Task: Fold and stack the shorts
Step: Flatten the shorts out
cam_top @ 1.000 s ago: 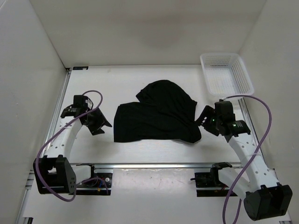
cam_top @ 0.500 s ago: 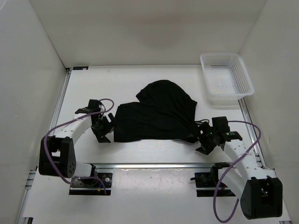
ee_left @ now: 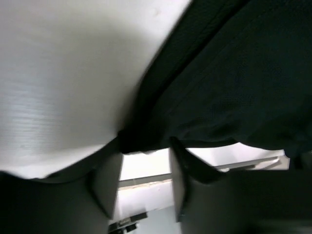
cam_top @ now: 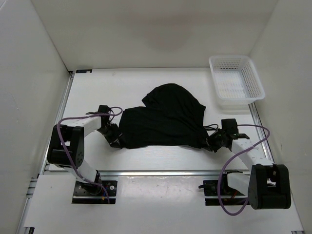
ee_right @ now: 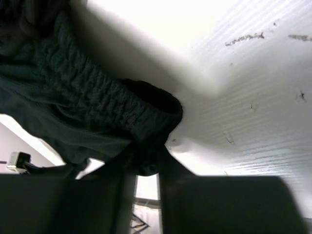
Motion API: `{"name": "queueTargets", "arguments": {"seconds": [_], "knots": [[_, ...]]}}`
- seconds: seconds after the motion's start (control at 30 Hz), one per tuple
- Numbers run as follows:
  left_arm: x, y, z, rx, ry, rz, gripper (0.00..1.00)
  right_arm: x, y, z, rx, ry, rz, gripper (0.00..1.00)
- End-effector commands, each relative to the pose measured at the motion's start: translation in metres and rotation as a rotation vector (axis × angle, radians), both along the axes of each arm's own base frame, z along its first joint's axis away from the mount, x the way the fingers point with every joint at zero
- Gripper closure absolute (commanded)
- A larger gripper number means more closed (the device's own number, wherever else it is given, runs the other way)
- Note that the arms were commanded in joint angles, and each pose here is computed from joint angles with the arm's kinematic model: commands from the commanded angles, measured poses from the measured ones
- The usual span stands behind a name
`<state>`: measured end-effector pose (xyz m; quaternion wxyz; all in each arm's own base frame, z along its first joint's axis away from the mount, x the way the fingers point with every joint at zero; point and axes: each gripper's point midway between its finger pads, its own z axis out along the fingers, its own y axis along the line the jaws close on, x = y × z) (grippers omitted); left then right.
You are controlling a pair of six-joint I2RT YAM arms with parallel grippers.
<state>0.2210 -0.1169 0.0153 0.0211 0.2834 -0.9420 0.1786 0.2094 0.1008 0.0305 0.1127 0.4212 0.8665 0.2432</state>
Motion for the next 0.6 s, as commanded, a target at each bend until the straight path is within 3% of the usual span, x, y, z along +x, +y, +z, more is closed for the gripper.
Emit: {"name": "queueTargets", "arguments": {"seconds": [0.0,0.03,0.1,0.2,0.27,0.37,0.43,0.47,0.5,0.53,0.57], "knots": [[0.019,-0.003,-0.002,0.017,-0.065,-0.012,0.54,0.018,-0.006,0.007,-0.044,-0.08,0.013,0.8],[0.022,-0.002,-0.005,0.029,-0.06,-0.01,0.61,0.015,-0.007,0.004,-0.049,-0.064,0.021,0.85],[0.024,-0.001,-0.011,0.042,-0.042,-0.009,0.9,0.022,-0.009,0.009,-0.071,-0.082,0.039,0.98],[0.038,-0.003,-0.006,0.04,-0.069,-0.017,0.9,0.032,-0.012,0.018,-0.107,-0.102,0.065,1.0],[0.066,0.002,0.022,0.03,-0.174,-0.006,0.9,0.044,-0.012,0.027,-0.117,-0.123,0.085,1.0],[0.121,0.024,0.08,0.06,-0.324,0.038,0.9,0.091,-0.011,0.063,-0.146,-0.217,0.134,1.0],[0.146,0.041,0.105,0.086,-0.333,0.06,0.9,0.142,-0.008,0.102,-0.16,-0.283,0.17,1.0],[0.188,0.045,0.146,0.089,-0.445,0.058,0.9,0.163,-0.007,0.101,-0.164,-0.268,0.18,1.0],[0.205,0.049,0.169,0.09,-0.488,0.07,0.9,0.205,-0.001,0.157,-0.178,-0.414,0.192,1.0],[0.212,0.059,0.187,0.099,-0.495,0.077,0.9,0.222,-0.001,0.178,-0.186,-0.445,0.184,1.0],[0.24,0.065,0.255,0.101,-0.664,0.097,0.9,0.242,0.0,0.185,-0.192,-0.457,0.19,1.0]]}}
